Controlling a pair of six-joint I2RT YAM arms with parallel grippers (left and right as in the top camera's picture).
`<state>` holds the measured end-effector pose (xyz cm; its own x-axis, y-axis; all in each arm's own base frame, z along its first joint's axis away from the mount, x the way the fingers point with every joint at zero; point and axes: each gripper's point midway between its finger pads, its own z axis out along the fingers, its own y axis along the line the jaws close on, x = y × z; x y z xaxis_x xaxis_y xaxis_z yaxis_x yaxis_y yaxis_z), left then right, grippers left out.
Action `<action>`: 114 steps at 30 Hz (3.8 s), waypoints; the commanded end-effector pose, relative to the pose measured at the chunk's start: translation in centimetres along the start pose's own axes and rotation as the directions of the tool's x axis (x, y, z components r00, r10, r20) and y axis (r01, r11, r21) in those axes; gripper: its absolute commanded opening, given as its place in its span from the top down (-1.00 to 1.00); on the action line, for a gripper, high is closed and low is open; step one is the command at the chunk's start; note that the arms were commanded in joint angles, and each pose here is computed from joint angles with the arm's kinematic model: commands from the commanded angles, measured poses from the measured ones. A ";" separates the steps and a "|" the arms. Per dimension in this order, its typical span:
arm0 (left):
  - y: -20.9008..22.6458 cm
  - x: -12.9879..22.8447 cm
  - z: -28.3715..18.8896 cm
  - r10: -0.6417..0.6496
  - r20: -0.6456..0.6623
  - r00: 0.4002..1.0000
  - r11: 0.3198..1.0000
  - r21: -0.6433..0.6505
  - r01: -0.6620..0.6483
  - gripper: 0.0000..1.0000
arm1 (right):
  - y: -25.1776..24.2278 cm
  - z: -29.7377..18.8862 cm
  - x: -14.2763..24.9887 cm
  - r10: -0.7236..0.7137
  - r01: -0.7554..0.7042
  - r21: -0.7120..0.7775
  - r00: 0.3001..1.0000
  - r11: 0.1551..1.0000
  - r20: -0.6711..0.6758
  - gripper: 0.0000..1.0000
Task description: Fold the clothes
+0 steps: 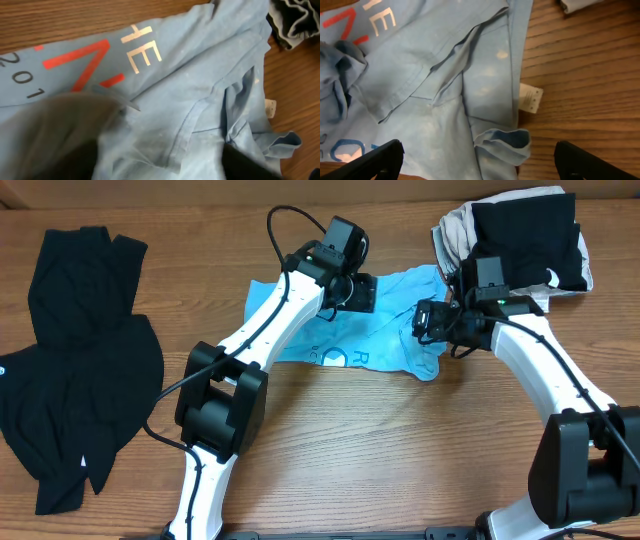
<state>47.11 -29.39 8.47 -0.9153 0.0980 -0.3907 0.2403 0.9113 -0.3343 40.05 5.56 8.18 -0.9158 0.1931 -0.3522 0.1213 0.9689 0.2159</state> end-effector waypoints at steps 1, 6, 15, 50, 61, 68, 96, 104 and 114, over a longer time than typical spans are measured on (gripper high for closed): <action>0.4 -1.4 -1.7 -0.019 0.028 0.999 1.000 0.005 0.019 -1.00 | -0.3 -1.8 -1.9 0.043 -0.041 -0.041 0.997 0.998 0.057 -1.00; 1.5 -3.3 -6.9 0.007 0.031 0.999 1.000 -0.023 -0.006 -1.00 | -1.8 -1.9 -2.3 0.069 -0.066 -0.037 0.996 0.997 0.059 -1.00; 4.8 -5.1 -17.9 0.096 0.027 0.995 0.992 -0.087 -0.094 -1.00 | 0.0 1.2 -1.8 0.067 -0.068 -0.172 0.998 0.983 -0.008 -1.00; 12.8 -4.8 -21.7 -0.011 0.027 1.000 0.955 -0.295 0.019 -1.00 | 4.3 10.7 0.5 0.077 -0.118 -0.349 0.989 0.930 -0.130 -0.02; 14.6 -4.8 -22.4 -0.022 0.031 0.999 0.928 -0.370 0.032 -1.00 | -1.9 6.2 -1.9 0.193 -0.216 -0.303 0.976 0.928 -0.106 0.92; 17.7 -4.4 -23.6 -0.087 0.039 0.995 0.914 -0.394 0.095 -1.00 | -4.8 -2.3 -2.5 0.170 -0.169 -0.252 0.985 0.953 -0.016 0.92; 20.6 -3.4 -24.7 -0.135 0.021 0.991 0.912 -0.388 0.132 -0.99 | 16.9 1.6 -0.6 -0.097 0.143 -0.327 0.984 0.934 0.152 -0.09; 20.6 -3.5 -24.7 -0.133 0.025 0.991 0.912 -0.389 0.132 -1.00 | 18.1 -1.7 -0.3 -0.110 0.137 -0.385 0.990 0.913 0.090 -1.00; 20.6 -3.7 -24.7 -0.131 0.031 0.991 0.912 -0.389 0.132 -1.00 | 6.6 -8.3 -3.4 0.156 -0.150 -0.204 0.988 0.967 0.012 -1.00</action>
<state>47.47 -0.73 23.21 -0.9373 -0.0537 -0.3442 -0.0510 0.9986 -0.0170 40.60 13.79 17.74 -0.9076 0.2491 -0.3379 0.0706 0.8840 0.4621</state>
